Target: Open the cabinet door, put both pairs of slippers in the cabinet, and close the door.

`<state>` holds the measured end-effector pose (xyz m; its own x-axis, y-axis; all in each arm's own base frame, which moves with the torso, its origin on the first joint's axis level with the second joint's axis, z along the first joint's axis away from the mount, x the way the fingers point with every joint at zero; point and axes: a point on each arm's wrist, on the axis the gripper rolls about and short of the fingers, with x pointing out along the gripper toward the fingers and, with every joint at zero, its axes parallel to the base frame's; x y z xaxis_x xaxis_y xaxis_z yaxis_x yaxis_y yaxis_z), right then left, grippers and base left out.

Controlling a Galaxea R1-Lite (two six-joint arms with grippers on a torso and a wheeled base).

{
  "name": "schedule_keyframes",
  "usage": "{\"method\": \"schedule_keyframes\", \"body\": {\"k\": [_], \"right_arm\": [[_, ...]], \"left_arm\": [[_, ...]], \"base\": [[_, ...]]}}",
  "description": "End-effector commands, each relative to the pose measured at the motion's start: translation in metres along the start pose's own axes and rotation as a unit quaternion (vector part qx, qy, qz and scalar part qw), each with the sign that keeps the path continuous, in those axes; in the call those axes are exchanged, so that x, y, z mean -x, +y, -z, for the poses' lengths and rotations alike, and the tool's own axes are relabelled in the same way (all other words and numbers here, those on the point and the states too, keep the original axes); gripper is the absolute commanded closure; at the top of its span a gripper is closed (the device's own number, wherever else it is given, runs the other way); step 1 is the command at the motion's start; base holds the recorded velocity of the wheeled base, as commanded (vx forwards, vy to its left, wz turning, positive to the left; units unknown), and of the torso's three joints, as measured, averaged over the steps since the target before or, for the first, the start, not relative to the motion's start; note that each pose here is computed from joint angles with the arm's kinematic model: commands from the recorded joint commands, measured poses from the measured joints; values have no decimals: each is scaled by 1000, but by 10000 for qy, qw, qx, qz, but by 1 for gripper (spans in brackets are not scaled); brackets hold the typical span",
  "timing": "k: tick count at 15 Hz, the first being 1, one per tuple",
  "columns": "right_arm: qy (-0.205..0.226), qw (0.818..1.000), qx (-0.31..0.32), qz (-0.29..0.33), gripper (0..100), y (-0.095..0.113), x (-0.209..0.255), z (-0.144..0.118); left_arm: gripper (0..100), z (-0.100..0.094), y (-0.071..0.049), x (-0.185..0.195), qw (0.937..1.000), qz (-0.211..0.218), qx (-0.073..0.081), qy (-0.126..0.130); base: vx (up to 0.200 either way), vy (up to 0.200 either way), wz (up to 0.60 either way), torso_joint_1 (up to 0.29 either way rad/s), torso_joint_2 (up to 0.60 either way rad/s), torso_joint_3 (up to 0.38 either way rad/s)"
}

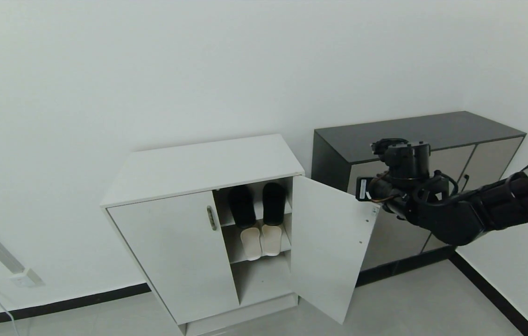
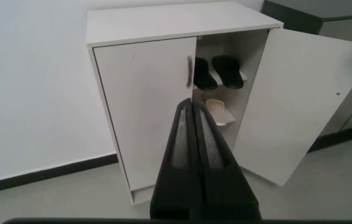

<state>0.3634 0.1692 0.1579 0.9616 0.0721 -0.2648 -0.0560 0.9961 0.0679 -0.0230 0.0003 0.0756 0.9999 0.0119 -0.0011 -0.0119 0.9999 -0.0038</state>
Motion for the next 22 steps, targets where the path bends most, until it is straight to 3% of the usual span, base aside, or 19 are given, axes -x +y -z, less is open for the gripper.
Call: {"method": "schedule_keyframes", "body": {"k": [1,14,19,22], "right_arm": [[156,9997,2,213,100,-11,-30,15],[516,9980,-29,358,100,-32,-80,51],[538,9979,-20,354,100,-31,-80,53],[582,9980,40,223,100,-20,-71,54]], "left_arm": [[100,0,0,0,10000,-2,4,2],[100,0,0,0,10000,-2,4,2],[100,0,0,0,10000,-2,4,2],[100,0,0,0,10000,-2,4,2]], "base": [[0,0,0,0,0,0],[0,0,0,0,0,0],[0,0,0,0,0,0],[0,0,0,0,0,0]]}}
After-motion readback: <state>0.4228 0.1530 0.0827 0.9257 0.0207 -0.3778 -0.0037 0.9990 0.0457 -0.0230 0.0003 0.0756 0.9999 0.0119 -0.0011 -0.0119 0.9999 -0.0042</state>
